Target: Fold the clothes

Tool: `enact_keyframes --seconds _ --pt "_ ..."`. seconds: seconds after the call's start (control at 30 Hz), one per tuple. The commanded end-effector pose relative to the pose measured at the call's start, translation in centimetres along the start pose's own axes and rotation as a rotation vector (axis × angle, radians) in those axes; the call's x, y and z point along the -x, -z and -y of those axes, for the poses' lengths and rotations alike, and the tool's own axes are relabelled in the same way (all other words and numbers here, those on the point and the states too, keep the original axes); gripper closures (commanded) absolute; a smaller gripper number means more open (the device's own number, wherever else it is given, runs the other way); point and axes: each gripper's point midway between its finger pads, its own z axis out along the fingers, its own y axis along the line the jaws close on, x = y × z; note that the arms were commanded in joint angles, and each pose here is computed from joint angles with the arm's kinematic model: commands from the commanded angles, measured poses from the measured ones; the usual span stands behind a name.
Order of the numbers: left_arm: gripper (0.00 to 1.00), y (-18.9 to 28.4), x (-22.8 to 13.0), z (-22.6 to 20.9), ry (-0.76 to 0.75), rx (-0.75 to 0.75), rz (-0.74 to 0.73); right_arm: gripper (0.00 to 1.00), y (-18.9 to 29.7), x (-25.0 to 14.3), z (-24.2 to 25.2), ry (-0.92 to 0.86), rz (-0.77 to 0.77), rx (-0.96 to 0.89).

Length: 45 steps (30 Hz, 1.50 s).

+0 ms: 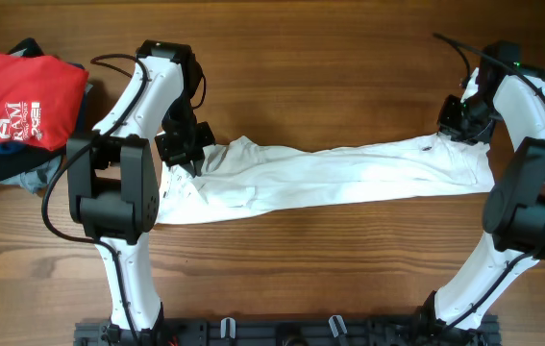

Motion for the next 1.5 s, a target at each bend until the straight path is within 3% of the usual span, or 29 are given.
enact_keyframes --seconds 0.0,0.67,0.83,0.97,1.03,1.17,1.27,1.47 --pt "0.96 0.6 -0.2 -0.2 -0.001 -0.003 0.026 0.69 -1.3 -0.5 -0.2 -0.062 -0.03 0.003" --pt "0.96 0.6 0.0 -0.1 -0.002 -0.008 0.035 0.65 -2.4 0.3 0.1 -0.216 0.005 -0.061" --pt "0.96 0.6 0.0 -0.1 -0.002 -0.008 0.035 0.73 -2.6 0.0 0.1 -0.214 -0.007 -0.065" --pt "0.96 0.6 0.0 -0.1 -0.002 -0.008 0.035 0.96 -3.3 -0.5 0.2 -0.214 -0.035 -0.073" --pt "0.96 0.6 0.0 -0.1 -0.002 -0.008 0.035 0.96 -3.2 -0.5 0.2 -0.214 -0.038 -0.074" --pt "0.96 0.6 0.1 0.0 -0.003 -0.01 0.039 0.96 -1.2 0.6 0.2 -0.218 0.005 -0.063" --pt "0.96 0.7 1.0 0.4 -0.008 -0.03 0.076 0.96 2.4 3.6 0.8 -0.221 0.116 -0.036" --pt "0.96 2.0 2.9 0.5 0.005 -0.082 0.15 0.96 7.9 6.3 4.5 -0.266 0.255 -0.079"
